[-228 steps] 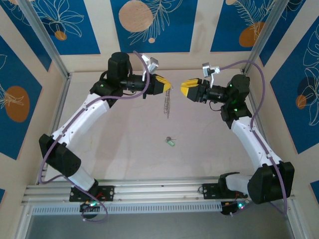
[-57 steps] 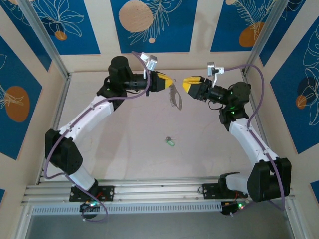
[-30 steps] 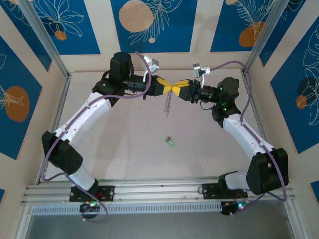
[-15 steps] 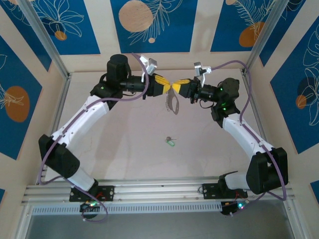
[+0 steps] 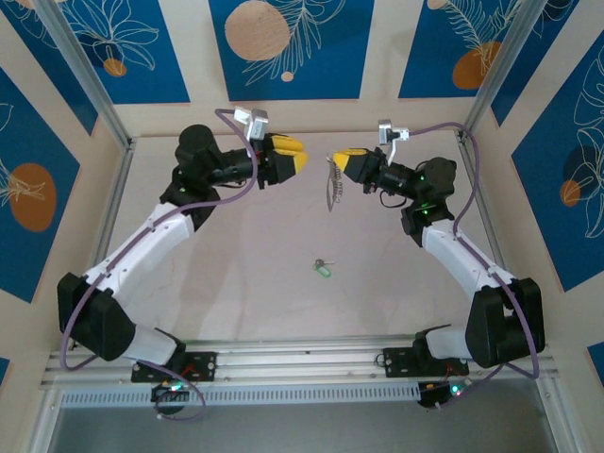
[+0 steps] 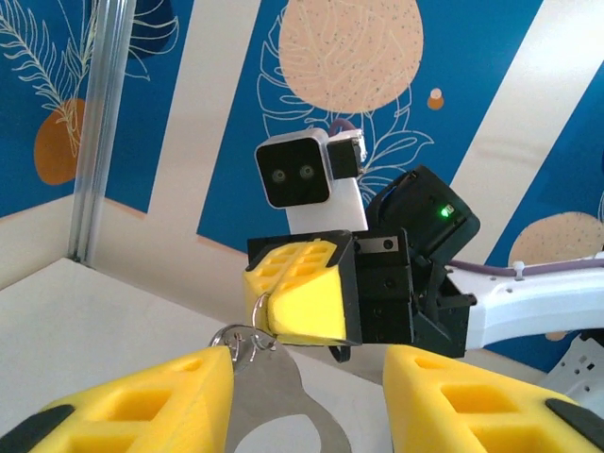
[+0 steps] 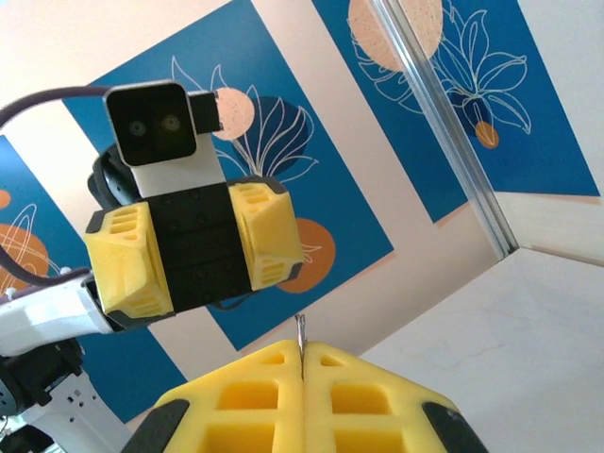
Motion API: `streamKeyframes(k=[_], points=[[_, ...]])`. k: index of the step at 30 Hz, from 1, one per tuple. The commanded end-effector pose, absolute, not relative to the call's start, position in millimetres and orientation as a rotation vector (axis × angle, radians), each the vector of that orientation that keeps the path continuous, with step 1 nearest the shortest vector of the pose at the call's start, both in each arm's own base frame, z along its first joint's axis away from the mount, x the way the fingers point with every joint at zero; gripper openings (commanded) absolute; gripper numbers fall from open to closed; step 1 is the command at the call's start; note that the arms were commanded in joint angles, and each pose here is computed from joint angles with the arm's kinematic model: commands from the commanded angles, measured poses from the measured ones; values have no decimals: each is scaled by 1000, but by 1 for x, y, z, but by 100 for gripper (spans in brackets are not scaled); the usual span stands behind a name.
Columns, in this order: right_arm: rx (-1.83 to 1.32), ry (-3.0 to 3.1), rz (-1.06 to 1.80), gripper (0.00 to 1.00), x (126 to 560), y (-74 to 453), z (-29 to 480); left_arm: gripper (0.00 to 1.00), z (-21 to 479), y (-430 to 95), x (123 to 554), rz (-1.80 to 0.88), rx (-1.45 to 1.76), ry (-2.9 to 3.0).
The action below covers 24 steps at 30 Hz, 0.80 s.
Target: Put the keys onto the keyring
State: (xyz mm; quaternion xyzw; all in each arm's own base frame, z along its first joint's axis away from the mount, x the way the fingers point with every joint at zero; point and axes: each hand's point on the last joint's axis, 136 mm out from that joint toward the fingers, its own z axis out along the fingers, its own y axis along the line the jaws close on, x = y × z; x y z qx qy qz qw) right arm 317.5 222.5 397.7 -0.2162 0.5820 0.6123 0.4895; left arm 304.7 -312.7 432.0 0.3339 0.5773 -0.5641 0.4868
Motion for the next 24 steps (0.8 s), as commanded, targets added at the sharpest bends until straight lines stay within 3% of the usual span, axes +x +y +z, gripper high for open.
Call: streamKeyframes(k=[1,24], points=[[-516,1339,1483,0,312,222,415,47,437,-316,312,-1461,763,1351],[-546,1330,1504,0,308,234,418,45,422,-348,317,-1579,800,1346]])
